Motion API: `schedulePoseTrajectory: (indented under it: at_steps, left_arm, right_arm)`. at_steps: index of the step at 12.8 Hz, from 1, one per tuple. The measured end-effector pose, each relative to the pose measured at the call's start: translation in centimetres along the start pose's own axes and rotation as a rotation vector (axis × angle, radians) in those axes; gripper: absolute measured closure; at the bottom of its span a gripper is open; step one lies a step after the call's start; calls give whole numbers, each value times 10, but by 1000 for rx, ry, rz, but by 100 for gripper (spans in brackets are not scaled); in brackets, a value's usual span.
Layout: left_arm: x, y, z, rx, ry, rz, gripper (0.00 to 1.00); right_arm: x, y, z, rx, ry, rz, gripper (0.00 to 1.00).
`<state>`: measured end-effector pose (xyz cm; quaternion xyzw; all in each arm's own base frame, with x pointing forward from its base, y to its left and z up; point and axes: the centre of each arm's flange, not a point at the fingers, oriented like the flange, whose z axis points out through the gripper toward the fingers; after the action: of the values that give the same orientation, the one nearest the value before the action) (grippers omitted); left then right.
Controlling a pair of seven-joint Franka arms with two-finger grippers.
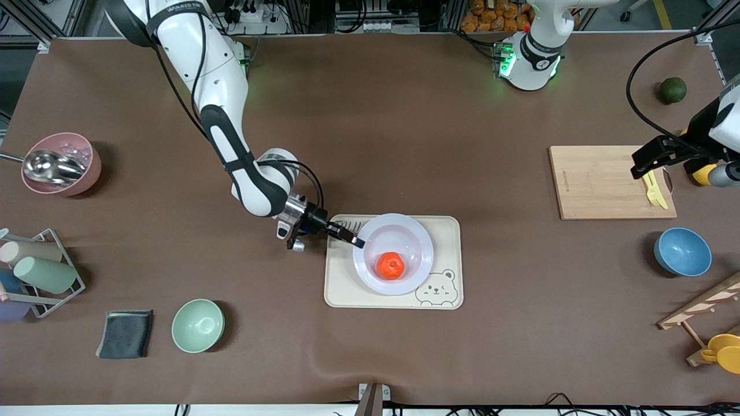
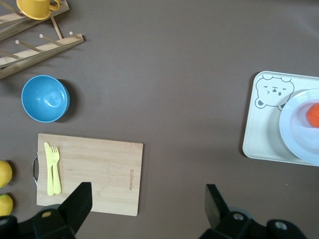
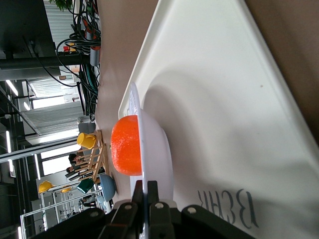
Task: Place orange and plate with both arms
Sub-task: 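Settle the plate on the tray and open the right gripper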
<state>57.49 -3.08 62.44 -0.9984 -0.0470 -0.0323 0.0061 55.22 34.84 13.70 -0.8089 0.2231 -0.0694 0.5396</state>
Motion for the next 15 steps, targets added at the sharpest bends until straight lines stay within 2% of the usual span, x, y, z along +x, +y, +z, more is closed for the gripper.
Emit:
schedulePoseTrajectory:
  at_steps: [6,8,9,12,15]
  left_arm:
    - [0,0,0,0,0,0,0]
    - [0,0,0,0,0,0,0]
    - [0,0,0,0,0,0,0]
    - [0,1,0,0,0,2,0]
    - [0,2,-1,0,1,3,0]
  right_arm:
    - [6,2,4,3,5,-11,95]
    - [7,4,5,1,6,-9,77]
    - [7,6,5,-1,6,-8,72]
    - [8,10,5,-8,9,-6,71]
    - [11,12,3,-47,9,-22,67]
